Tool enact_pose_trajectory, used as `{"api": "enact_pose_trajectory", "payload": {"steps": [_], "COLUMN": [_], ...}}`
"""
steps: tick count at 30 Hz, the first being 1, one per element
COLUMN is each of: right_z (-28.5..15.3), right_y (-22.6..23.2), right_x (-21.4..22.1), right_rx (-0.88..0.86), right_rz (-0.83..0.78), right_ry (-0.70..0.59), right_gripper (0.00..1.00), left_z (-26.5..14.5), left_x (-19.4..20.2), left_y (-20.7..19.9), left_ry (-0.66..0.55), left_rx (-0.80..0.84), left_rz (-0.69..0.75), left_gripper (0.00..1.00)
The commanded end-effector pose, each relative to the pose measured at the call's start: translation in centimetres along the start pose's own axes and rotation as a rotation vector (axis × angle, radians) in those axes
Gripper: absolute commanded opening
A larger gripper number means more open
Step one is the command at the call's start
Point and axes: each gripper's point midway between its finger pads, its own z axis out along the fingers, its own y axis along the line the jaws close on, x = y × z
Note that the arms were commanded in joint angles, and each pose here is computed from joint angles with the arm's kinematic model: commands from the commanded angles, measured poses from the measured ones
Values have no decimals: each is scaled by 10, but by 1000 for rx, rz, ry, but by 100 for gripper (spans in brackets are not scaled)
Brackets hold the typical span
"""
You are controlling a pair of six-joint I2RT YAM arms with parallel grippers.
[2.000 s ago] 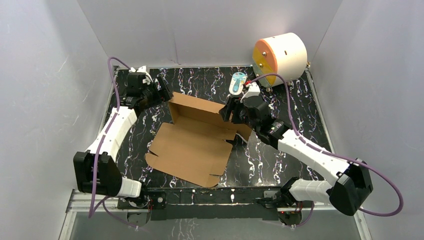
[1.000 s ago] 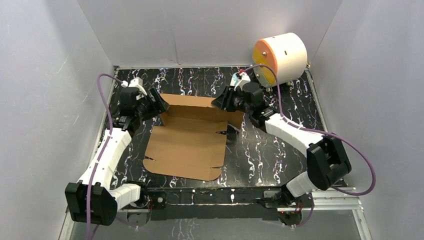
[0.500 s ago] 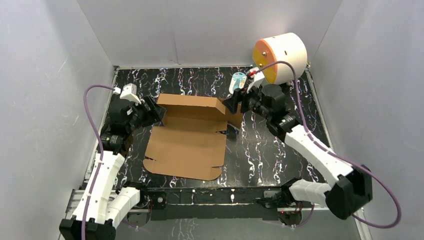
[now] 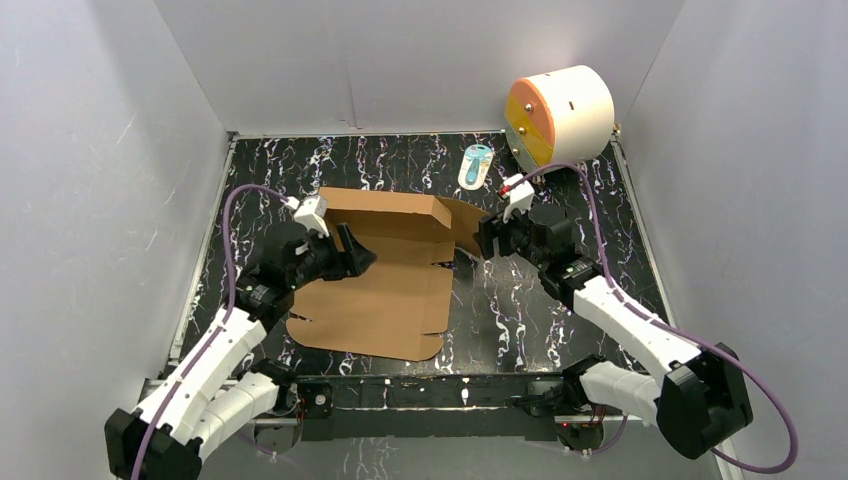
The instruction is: Fold the paper box
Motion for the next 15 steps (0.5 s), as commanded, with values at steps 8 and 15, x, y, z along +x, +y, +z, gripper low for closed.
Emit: {"api": "enact_pose_trajectory", "payload": {"steps": [8, 15], "right_z": [27, 35], "right_y": [-20, -16], "right_x": [-24, -20], "right_rx": [-73, -149], "right_rz": [-62, -108], "right_ry": [-235, -281], "right_gripper": [72, 54], "left_z": [56, 86], "left_x": [34, 48], "left_y": [-19, -35], "left_ry": [-40, -110], "left_rx": [6, 12], "left_rz": [73, 153], "left_gripper": [67, 68]}}
